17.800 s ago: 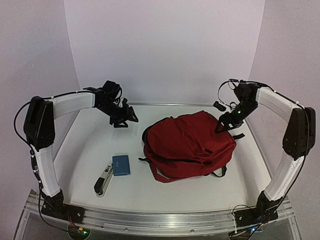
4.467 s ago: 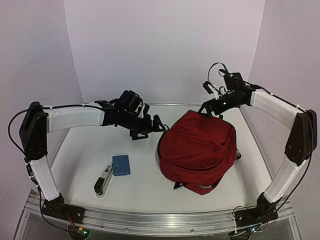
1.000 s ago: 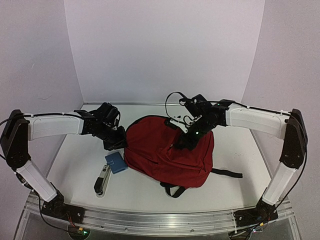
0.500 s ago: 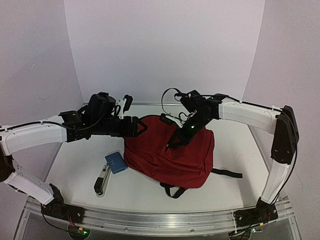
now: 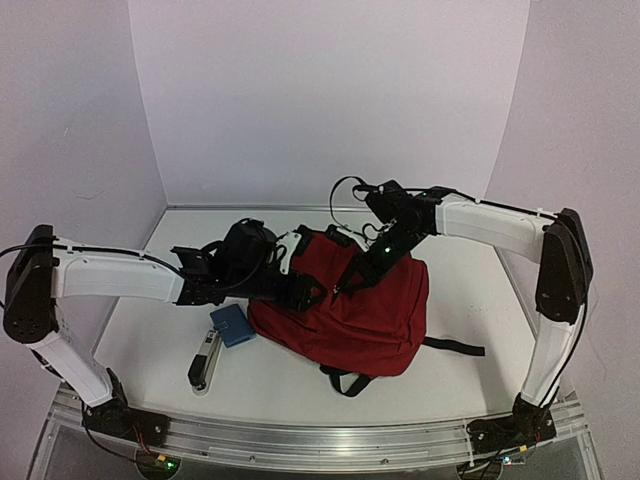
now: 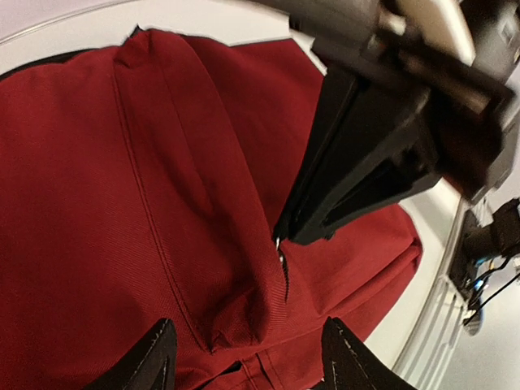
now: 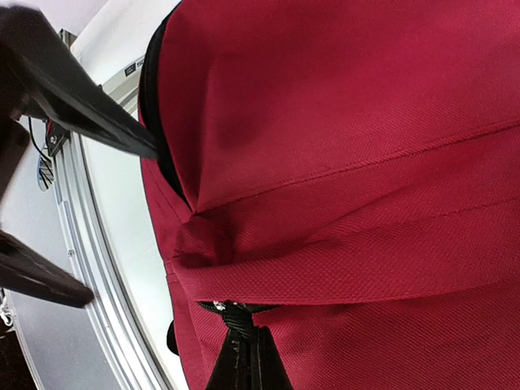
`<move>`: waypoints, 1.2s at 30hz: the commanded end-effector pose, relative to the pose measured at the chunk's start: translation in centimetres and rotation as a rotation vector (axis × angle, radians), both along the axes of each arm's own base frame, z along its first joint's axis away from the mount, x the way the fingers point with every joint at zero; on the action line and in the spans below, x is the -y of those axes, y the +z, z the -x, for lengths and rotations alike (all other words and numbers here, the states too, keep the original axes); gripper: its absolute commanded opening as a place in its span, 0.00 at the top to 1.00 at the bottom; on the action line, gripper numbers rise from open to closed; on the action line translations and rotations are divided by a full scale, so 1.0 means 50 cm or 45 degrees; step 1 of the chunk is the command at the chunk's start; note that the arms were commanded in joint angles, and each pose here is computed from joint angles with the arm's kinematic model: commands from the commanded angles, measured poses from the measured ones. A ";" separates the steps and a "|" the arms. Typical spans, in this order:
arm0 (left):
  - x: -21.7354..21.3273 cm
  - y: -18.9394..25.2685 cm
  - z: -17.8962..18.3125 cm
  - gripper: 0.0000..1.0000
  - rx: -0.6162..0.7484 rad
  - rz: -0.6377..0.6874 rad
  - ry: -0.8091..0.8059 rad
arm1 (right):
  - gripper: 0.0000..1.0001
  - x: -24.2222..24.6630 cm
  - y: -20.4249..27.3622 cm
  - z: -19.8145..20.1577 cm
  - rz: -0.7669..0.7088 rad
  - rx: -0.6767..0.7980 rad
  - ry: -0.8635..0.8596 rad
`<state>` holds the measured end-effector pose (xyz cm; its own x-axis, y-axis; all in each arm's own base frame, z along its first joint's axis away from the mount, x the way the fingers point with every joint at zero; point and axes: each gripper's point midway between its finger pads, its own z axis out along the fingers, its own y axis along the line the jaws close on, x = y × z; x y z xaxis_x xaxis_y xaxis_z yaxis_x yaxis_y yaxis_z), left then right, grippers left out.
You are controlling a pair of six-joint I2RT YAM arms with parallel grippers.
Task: Pack the student bag
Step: Unzip the student bag at the center of the board.
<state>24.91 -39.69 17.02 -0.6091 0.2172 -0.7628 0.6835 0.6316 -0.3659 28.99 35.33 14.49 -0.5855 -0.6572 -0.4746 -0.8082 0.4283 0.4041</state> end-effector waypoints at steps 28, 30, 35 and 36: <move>0.034 -0.083 0.042 1.00 -0.011 -0.189 -0.120 | 1.00 0.117 0.004 -0.280 0.112 0.221 -0.327; 0.038 -0.089 0.045 1.00 -0.016 -0.204 -0.134 | 1.00 0.138 -0.004 -0.323 0.151 0.262 -0.378; 0.060 -0.086 0.050 1.00 -0.011 -0.192 -0.170 | 1.00 0.170 -0.003 -0.405 0.205 0.358 -0.465; 0.069 -0.082 0.051 1.00 -0.007 -0.183 -0.180 | 1.00 0.173 0.001 -0.417 0.211 0.382 -0.475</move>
